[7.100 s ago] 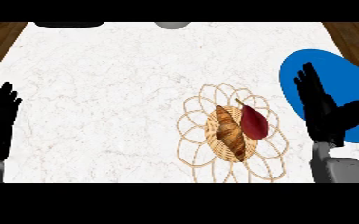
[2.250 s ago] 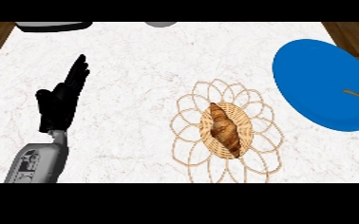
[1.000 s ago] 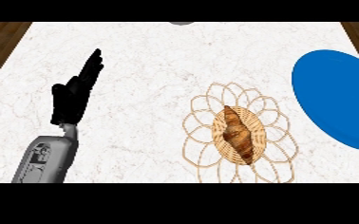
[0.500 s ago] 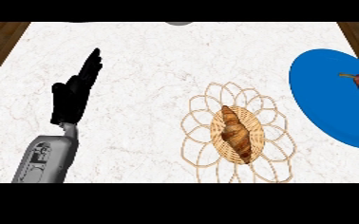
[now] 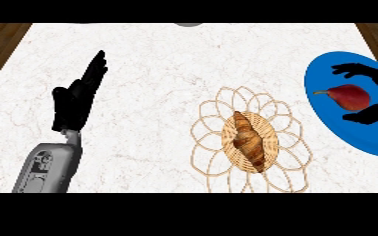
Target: Pick the pear from the placemat and place it in the plate
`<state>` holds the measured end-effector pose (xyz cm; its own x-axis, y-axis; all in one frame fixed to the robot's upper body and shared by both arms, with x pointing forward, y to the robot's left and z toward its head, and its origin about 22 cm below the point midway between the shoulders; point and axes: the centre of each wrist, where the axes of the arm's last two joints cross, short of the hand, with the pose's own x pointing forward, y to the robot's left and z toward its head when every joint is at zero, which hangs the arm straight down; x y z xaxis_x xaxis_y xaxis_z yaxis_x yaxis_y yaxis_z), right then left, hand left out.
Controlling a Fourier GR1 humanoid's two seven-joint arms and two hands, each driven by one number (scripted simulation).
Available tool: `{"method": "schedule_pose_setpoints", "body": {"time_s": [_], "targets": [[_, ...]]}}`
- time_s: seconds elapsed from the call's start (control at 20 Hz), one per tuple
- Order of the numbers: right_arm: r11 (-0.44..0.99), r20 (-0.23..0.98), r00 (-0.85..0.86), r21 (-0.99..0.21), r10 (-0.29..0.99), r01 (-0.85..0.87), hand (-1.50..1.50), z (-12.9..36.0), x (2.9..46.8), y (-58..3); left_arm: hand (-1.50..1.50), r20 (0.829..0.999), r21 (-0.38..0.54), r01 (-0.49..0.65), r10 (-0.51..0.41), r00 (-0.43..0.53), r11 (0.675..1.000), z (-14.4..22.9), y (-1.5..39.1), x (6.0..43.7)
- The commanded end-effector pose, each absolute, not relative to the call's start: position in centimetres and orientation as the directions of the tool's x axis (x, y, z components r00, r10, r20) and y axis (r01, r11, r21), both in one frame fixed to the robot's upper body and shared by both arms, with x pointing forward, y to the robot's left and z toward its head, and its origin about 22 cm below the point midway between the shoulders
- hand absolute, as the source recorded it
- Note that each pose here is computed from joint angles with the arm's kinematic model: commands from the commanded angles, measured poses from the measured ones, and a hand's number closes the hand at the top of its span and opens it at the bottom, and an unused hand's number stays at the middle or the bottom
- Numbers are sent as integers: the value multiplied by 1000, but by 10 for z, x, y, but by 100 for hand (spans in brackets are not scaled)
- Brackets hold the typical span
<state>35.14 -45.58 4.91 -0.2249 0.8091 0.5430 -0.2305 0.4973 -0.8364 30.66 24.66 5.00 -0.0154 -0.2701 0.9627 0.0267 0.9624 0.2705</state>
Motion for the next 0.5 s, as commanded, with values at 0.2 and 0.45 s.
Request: {"method": "schedule_pose_setpoints", "body": {"time_s": [0.2, 0.45], "targets": [[754, 790, -262, -610, 554, -243, -150, 55, 353, -464, 0, 966, 259, 22, -259, -9, 966, 37, 245, 297], [885, 875, -218, -458, 432, -85, -150, 82, 340, -498, 0, 961, 276, 18, -276, -14, 961, 43, 255, 304]]}}
